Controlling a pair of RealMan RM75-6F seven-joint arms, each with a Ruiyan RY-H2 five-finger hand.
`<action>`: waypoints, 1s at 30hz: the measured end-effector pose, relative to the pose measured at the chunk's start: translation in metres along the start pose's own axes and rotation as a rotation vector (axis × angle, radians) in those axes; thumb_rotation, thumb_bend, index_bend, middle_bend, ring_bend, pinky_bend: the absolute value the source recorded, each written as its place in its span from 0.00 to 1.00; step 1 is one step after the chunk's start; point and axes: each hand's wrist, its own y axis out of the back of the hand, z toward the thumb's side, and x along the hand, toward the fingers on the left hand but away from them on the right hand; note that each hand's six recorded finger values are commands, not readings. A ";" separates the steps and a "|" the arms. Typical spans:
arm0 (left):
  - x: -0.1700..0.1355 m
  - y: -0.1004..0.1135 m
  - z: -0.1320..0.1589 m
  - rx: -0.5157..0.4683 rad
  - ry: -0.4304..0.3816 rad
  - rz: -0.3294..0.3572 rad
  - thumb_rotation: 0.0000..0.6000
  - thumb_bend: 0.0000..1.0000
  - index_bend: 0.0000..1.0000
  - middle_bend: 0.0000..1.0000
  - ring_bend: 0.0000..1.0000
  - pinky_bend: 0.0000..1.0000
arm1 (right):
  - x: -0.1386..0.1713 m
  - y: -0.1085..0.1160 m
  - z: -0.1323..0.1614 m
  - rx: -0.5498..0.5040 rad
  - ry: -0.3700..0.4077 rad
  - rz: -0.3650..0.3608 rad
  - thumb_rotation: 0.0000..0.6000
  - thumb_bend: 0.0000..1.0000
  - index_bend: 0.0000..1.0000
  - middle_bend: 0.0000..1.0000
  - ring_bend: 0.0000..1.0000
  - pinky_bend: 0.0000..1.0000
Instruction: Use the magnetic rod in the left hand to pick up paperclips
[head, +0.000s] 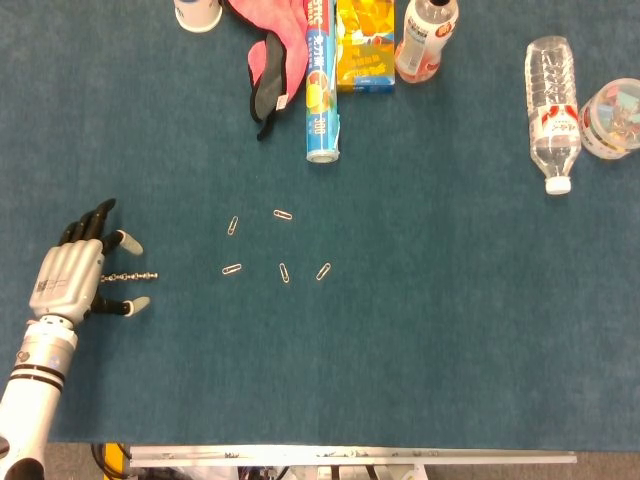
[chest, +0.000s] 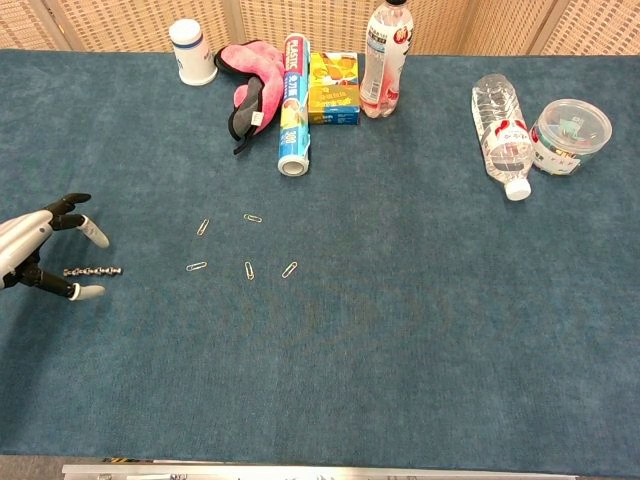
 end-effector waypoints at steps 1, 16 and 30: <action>0.000 0.000 0.000 0.000 0.001 -0.001 1.00 0.06 0.37 0.00 0.00 0.08 | 0.000 0.000 0.000 0.000 0.000 0.000 1.00 0.31 0.60 0.45 0.37 0.54; 0.005 -0.004 0.000 -0.007 0.009 -0.005 1.00 0.17 0.43 0.00 0.00 0.08 | 0.000 0.000 0.000 -0.005 0.000 0.002 1.00 0.31 0.60 0.45 0.37 0.54; 0.013 -0.009 -0.005 0.003 0.032 -0.011 1.00 0.20 0.45 0.00 0.00 0.08 | 0.001 -0.002 -0.001 -0.006 -0.006 0.005 1.00 0.31 0.60 0.45 0.37 0.54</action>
